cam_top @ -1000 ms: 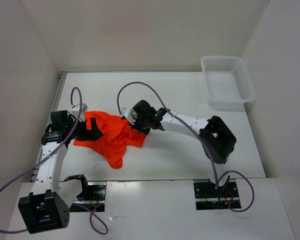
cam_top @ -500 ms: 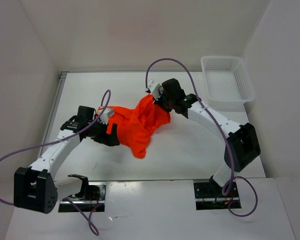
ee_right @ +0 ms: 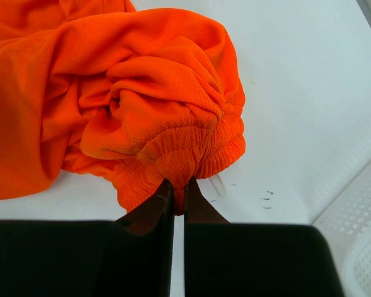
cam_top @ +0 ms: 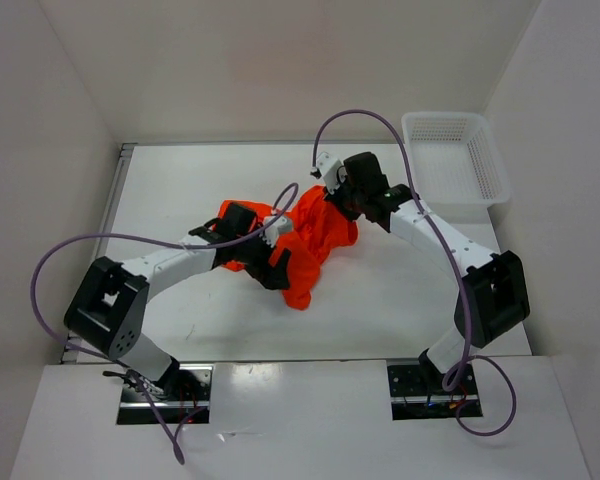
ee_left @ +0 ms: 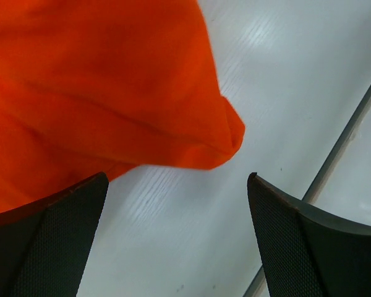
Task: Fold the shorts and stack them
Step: Flatten the shorts out
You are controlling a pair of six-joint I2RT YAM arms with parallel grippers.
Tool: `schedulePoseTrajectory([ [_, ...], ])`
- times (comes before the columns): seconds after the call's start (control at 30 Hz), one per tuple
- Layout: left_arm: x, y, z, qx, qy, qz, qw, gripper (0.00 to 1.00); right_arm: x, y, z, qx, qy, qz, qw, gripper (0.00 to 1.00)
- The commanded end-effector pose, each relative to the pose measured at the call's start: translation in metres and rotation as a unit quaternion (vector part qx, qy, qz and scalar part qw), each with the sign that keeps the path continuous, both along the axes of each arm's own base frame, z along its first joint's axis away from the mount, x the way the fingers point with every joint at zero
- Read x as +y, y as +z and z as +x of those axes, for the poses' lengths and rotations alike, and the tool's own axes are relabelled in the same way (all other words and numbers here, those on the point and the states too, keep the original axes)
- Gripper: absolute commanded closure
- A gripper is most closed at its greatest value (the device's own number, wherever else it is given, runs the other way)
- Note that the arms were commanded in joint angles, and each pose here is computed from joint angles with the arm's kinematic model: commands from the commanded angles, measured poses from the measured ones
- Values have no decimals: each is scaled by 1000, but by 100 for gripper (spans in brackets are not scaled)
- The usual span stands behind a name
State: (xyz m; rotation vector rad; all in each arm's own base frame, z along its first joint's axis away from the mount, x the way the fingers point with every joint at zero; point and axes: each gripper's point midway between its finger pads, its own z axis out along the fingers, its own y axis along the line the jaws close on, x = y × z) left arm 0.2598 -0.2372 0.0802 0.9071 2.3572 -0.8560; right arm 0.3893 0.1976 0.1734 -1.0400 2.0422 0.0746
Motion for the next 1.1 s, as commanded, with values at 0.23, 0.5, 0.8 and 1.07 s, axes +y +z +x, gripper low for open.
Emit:
schedulePoseTrajectory([
  [0.23, -55, -35, -2, 0, -73, -21, 997, 0, -5, 33, 0, -43, -10, 34, 998, 100],
  [0.5, -39, -67, 1, -33, -34, 88, 995, 9, -17, 44, 2, -56, -27, 44, 997, 100],
  [0.8, -47, -81, 13, -61, -26, 95, 993, 100, -21, 45, 3, -61, -38, 45, 996, 100],
  [1.07, -8, -5, 84, -150, 92, 122, 977, 100, -40, 59, 26, -102, -78, 29, 991, 100],
])
